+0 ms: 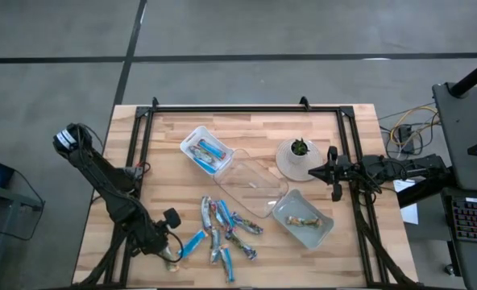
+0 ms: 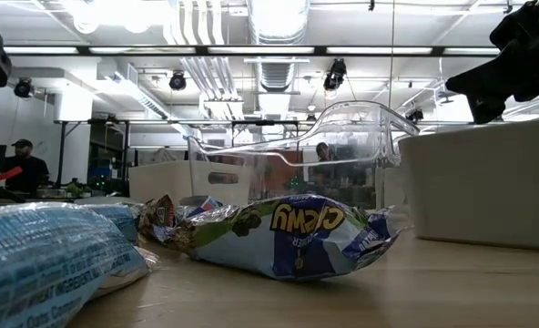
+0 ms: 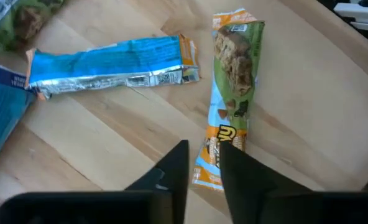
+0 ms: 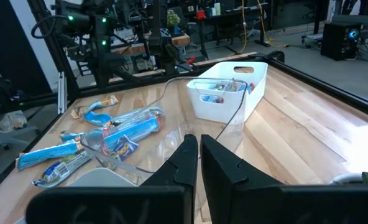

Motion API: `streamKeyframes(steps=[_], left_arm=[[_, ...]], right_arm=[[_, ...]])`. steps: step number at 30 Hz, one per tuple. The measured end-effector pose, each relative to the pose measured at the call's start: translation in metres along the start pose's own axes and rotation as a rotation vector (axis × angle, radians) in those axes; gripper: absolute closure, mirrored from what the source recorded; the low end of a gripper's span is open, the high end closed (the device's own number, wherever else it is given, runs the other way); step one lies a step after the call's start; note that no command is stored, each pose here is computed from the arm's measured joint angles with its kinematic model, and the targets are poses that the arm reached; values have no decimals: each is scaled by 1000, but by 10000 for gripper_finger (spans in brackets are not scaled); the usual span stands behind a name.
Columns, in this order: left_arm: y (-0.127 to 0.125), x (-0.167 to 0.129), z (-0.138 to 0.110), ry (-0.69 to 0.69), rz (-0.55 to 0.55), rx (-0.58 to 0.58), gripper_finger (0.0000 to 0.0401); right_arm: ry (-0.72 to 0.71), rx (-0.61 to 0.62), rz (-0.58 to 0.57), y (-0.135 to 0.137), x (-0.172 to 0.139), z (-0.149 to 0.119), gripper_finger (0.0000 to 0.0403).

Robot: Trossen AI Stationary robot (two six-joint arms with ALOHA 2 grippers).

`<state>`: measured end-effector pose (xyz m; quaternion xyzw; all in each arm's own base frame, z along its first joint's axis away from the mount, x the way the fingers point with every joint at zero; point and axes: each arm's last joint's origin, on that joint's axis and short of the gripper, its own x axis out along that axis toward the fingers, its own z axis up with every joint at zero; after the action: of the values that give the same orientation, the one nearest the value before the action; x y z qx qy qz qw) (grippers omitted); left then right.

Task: Pick and place Granola Bars by type
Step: Put the orange granola bar into the gray bin

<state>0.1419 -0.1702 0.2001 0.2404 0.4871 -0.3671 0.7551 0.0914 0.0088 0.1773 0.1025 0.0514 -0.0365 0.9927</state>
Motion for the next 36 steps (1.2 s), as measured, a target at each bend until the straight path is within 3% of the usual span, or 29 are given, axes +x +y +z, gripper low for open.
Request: streamKeyframes(steps=[7,12,23,36], left_arm=[[-2,4,-3,3,-4,14,240],[-5,5,-5,12,-10,71,205],[-10,14,-7,46,-22,132,202],[-12,31,5,84,-27,107,202]], right_arm=[[0,0,0,0,0,0,390],[0,0,0,0,0,0,390],[-1,0,0,0,0,0,390],[0,0,0,0,0,0,390]])
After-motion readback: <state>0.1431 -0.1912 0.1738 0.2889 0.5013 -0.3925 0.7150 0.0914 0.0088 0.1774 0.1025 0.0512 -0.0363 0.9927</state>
